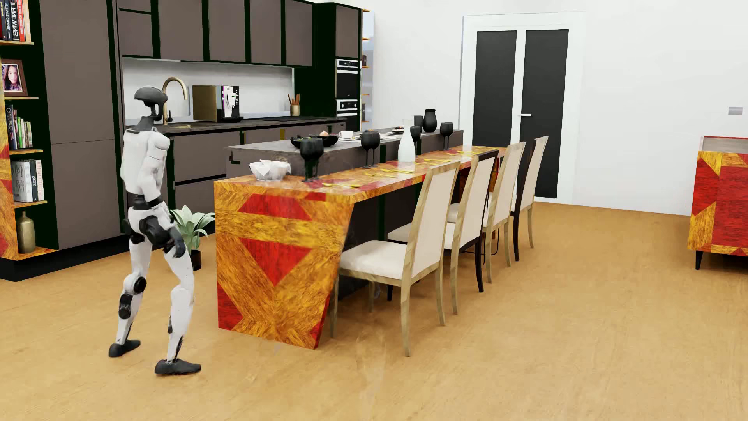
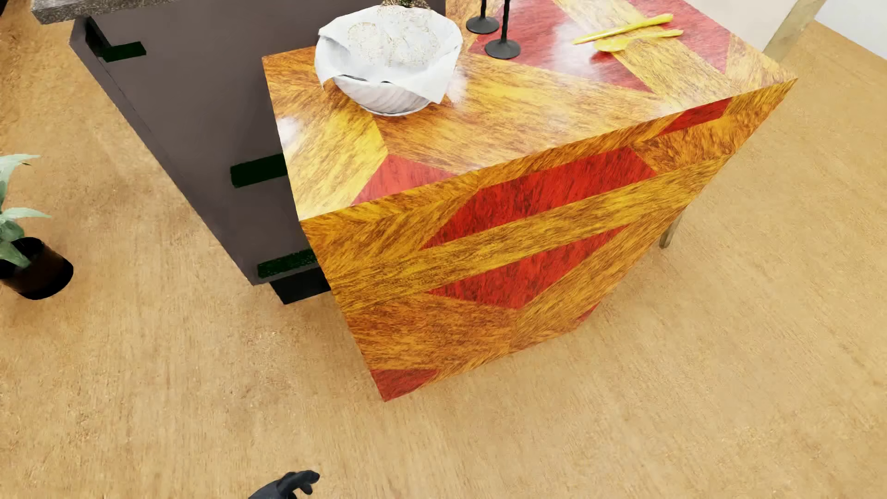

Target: Move towards the chair

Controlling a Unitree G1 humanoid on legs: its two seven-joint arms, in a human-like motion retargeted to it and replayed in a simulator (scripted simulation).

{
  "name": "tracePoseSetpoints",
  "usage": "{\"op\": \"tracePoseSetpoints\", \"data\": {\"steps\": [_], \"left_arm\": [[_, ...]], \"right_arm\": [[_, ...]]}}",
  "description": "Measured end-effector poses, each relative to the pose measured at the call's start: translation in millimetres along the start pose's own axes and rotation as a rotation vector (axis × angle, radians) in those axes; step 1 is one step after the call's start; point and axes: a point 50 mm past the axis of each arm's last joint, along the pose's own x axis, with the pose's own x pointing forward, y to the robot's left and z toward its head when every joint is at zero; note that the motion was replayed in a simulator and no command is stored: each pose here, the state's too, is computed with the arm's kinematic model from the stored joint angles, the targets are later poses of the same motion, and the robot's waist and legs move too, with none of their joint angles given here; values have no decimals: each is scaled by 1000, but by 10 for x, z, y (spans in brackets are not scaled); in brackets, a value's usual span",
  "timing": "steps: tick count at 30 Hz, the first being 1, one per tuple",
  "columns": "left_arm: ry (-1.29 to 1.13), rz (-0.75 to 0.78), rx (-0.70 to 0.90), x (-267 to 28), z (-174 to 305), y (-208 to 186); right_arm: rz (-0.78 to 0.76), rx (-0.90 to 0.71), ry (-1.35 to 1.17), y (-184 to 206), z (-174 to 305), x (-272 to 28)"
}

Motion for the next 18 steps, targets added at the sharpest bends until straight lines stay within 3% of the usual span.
{"op": "tracePoseSetpoints", "data": {"steps": [7,13,18], "left_arm": [[89,32,-20,-131,-436,-3],[211,-136,-88,-409,-720,-624],[189,-319,-32,-576,-693,-1034]], "right_arm": [[9,-44,-73,-29,310,58],[-87,-182,-343,-580,987,147],[-189,-391,-631,-889,1683,-103]]}}
